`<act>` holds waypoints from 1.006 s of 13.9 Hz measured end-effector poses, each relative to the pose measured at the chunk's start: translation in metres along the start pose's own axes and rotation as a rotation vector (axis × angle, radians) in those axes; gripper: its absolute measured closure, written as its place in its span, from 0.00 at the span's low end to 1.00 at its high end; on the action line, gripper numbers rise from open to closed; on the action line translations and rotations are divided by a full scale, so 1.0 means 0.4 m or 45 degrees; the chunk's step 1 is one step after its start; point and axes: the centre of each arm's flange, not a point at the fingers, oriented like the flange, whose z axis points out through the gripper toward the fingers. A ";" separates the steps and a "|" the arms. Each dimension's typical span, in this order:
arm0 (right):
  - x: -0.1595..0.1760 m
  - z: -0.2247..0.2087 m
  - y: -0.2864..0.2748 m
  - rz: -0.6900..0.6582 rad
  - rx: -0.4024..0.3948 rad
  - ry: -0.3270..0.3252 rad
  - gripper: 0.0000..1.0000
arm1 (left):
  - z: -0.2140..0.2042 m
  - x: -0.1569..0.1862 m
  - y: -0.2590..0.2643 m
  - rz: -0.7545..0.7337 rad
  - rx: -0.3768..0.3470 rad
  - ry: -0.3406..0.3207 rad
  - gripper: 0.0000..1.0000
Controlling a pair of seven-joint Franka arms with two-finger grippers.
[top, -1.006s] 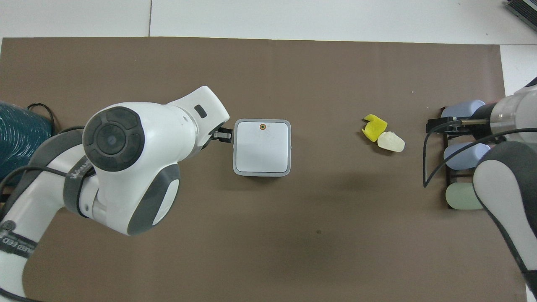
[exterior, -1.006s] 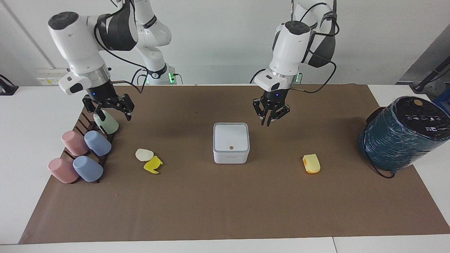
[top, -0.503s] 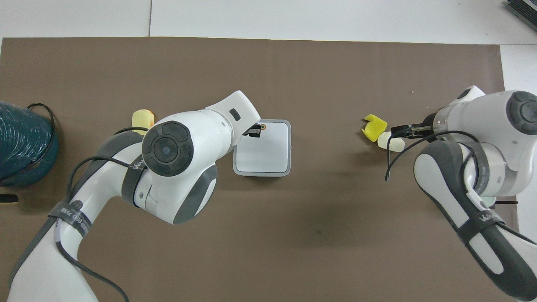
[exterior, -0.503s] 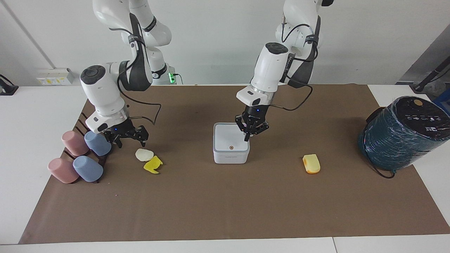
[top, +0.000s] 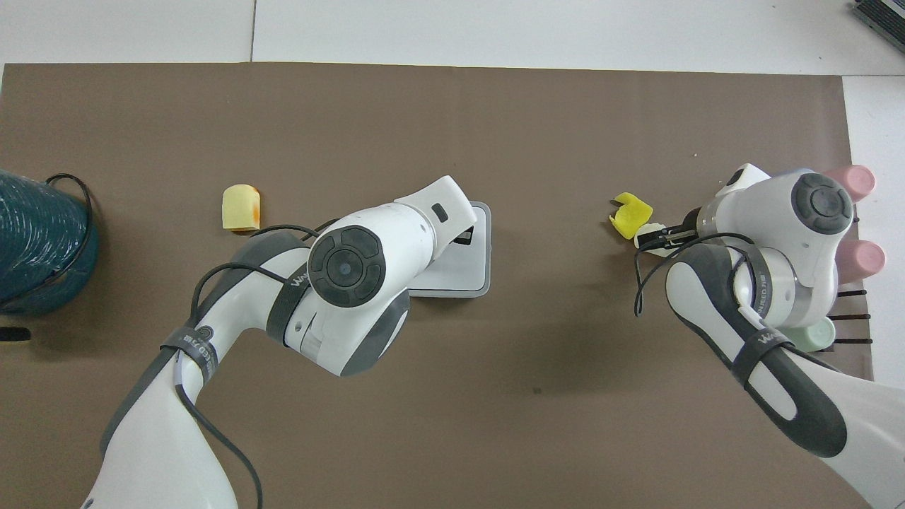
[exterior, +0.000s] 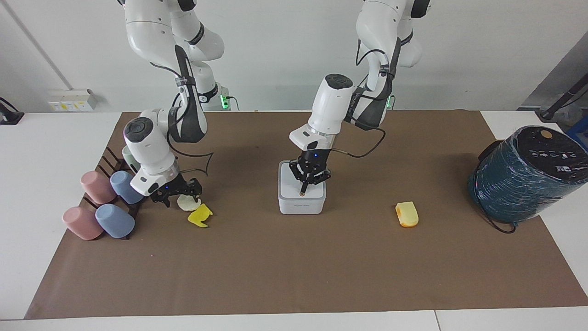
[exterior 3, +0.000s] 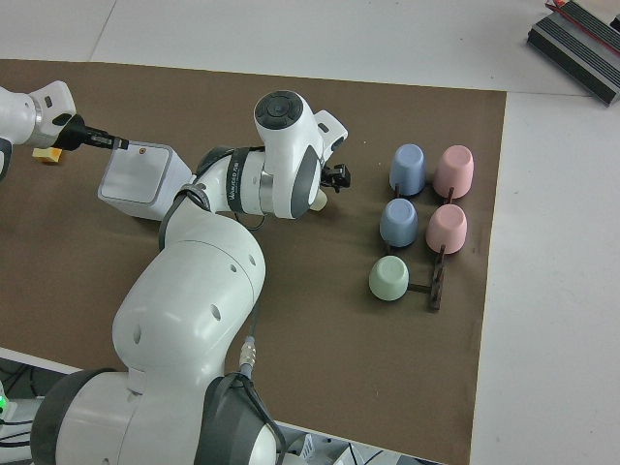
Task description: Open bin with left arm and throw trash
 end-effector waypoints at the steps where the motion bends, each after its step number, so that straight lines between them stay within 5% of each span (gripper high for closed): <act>1: -0.001 0.006 -0.002 -0.012 0.024 0.000 0.00 | 0.000 0.000 0.000 0.000 0.001 -0.003 0.99; 4: -0.005 0.017 -0.003 -0.031 0.053 -0.005 0.32 | -0.029 -0.007 0.003 0.002 0.030 -0.101 0.99; 8: -0.005 0.020 -0.004 -0.030 0.054 -0.008 0.71 | -0.153 -0.066 -0.016 0.001 0.131 -0.415 0.99; 11: 0.006 0.000 -0.005 -0.021 0.064 -0.030 0.80 | -0.209 -0.129 -0.036 0.007 0.205 -0.645 0.99; 14: 0.052 -0.109 -0.015 0.089 0.086 -0.062 0.87 | -0.208 -0.155 -0.063 0.007 0.233 -0.734 0.99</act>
